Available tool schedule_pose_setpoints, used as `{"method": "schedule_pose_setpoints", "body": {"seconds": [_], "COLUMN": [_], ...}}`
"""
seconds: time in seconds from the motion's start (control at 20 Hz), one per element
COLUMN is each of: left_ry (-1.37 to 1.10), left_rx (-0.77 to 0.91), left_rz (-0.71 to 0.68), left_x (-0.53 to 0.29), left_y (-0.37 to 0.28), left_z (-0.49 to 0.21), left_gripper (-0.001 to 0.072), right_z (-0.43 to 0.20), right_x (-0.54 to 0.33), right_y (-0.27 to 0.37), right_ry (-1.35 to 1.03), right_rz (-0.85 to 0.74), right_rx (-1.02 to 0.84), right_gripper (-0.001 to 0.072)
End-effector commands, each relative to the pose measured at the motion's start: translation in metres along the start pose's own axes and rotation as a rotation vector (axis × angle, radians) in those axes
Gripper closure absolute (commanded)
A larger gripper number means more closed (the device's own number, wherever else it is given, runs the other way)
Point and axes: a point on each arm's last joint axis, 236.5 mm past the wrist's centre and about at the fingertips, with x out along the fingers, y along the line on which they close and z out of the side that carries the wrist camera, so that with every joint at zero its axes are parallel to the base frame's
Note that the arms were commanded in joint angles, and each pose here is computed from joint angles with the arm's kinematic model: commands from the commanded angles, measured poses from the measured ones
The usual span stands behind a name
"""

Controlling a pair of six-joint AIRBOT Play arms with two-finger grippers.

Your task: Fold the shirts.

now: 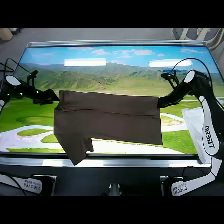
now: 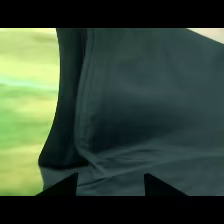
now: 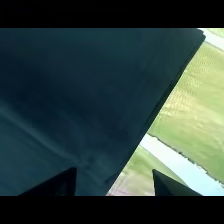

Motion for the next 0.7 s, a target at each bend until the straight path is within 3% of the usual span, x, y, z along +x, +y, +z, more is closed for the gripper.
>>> {"method": "schedule_pose_setpoints", "body": {"seconds": [0.0,0.25,0.4,0.65], "left_ry": [0.117,0.253,0.306,0.317], "left_rx": [-0.052,-0.081,-0.054,-0.12], "left_rz": [0.021,0.037,0.023,-0.051], "left_x": [-0.039,-0.028,-0.006,0.023], "left_y": [0.016,0.03,0.032,0.015], "left_z": [-0.028,-0.138,-0.207,-0.237], "left_gripper": [0.0204,0.0207,0.0243,0.0243], "right_z": [-0.035,-0.129,-0.146,-0.151], "right_x": [-0.044,-0.015,0.014,0.019], "right_y": [-0.009,0.017,0.054,0.058], "right_ry": [0.052,0.167,0.112,0.12], "right_rz": [0.041,0.151,0.25,0.263], "right_rx": [0.055,0.154,0.158,0.165], "right_gripper": [0.0205,0.0224,0.0224,0.0222]}}
